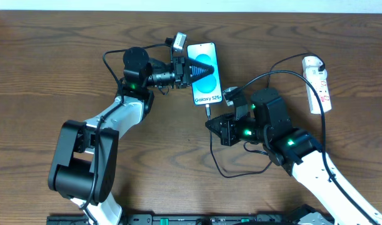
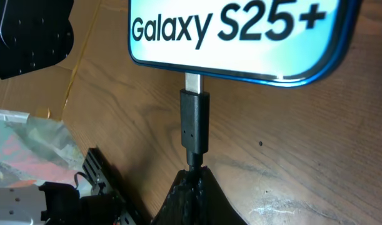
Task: Plug charger to phone and switch on socket
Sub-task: 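Push the USB-C plug up into the phone's charging port, then release the plug from the right gripper and pull it back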
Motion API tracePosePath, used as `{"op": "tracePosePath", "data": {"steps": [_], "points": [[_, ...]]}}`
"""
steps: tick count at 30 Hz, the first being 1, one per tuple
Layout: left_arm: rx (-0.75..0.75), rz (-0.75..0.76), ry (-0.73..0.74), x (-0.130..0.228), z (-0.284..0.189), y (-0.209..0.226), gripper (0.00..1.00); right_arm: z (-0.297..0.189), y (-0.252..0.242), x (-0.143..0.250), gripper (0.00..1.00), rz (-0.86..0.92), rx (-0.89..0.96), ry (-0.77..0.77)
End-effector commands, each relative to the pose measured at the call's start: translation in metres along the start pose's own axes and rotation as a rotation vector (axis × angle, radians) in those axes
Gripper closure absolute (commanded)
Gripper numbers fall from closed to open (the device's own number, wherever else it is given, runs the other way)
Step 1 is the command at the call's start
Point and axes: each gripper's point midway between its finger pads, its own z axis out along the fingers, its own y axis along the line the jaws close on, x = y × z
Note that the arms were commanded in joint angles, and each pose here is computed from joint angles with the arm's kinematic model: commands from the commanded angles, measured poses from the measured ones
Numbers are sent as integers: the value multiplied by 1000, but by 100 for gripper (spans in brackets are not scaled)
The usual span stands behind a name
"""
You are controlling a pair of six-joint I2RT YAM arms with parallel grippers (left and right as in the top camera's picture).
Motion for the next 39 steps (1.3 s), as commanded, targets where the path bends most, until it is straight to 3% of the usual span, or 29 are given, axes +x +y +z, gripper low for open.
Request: {"op": "tracePosePath", "data": {"steps": [1, 22, 39], "points": [[19, 68, 15, -4, -2, -12, 92, -3, 0, -2, 99, 6, 1, -11], [-9, 57, 30, 0, -2, 0, 92, -3, 1, -2, 99, 5, -5, -8], [0, 0, 54, 4, -1, -3, 93, -5, -2, -29, 99, -51, 38, -128]]}}
